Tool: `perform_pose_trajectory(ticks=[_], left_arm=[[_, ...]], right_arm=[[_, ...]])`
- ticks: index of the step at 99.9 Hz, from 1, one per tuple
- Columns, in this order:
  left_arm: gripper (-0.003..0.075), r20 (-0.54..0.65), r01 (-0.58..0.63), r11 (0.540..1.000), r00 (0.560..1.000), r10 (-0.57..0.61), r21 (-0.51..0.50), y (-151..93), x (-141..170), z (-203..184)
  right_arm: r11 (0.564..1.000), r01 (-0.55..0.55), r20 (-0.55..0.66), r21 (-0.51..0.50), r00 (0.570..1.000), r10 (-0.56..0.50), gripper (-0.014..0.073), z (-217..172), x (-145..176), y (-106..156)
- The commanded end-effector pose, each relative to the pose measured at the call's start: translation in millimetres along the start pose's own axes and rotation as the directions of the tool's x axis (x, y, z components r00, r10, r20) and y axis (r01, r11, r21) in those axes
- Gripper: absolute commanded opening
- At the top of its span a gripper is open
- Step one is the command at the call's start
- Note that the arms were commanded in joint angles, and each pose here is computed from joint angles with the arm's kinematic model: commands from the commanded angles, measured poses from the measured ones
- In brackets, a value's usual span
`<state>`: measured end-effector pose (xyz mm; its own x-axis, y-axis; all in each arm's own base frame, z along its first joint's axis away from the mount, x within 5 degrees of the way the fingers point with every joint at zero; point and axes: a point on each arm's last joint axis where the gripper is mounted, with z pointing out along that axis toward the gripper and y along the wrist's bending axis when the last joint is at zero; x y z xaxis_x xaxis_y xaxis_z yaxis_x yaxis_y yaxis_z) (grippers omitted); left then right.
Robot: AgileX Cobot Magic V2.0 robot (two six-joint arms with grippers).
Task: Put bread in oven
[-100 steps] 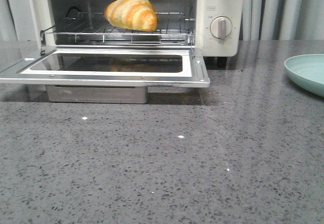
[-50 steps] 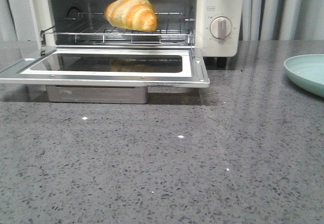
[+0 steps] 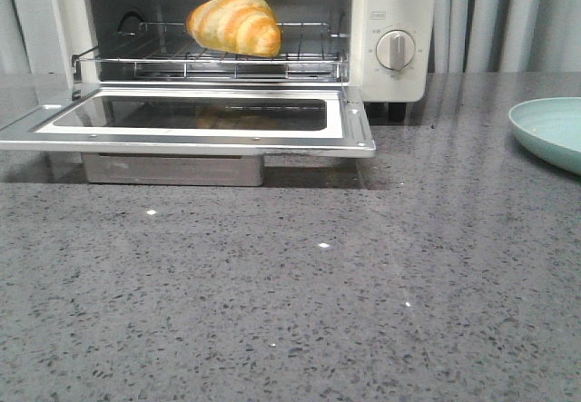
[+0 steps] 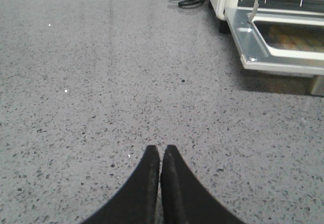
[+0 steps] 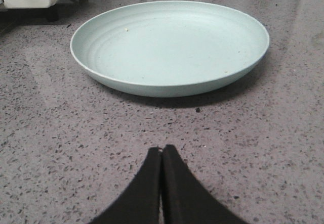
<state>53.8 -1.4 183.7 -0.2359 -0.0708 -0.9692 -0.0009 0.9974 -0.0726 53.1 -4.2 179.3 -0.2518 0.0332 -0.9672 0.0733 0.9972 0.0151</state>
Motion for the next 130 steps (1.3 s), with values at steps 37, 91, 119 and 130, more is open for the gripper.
perform_pose_trajectory(ticks=[37, 91, 119, 130], left_arm=[[-0.0022, 0.069, -0.006, 1.000, 0.998, 0.006, 0.006, 0.1, 0.5, 0.2], [-0.0022, 0.069, -0.010, 1.000, 0.998, 0.009, 0.005, 0.2, 0.5, 0.2], [-0.0022, 0.069, -0.010, 1.000, 0.998, 0.009, 0.005, 0.2, 0.5, 0.2], [-0.0021, 0.069, -0.010, 1.000, 0.998, 0.009, 0.005, 0.2, 0.5, 0.2]], right_arm=[[0.999, 0.034, 0.017, 0.016, 0.999, -0.034, -0.0057, 1.4, 5.4, -1.3], [0.999, 0.034, 0.017, 0.016, 0.999, -0.034, -0.0057, 1.4, 5.4, -1.3], [0.999, 0.034, 0.017, 0.016, 0.999, -0.034, -0.0057, 1.4, 5.4, -1.3], [0.999, 0.034, 0.017, 0.016, 0.999, -0.034, -0.0057, 1.4, 5.4, -1.3]])
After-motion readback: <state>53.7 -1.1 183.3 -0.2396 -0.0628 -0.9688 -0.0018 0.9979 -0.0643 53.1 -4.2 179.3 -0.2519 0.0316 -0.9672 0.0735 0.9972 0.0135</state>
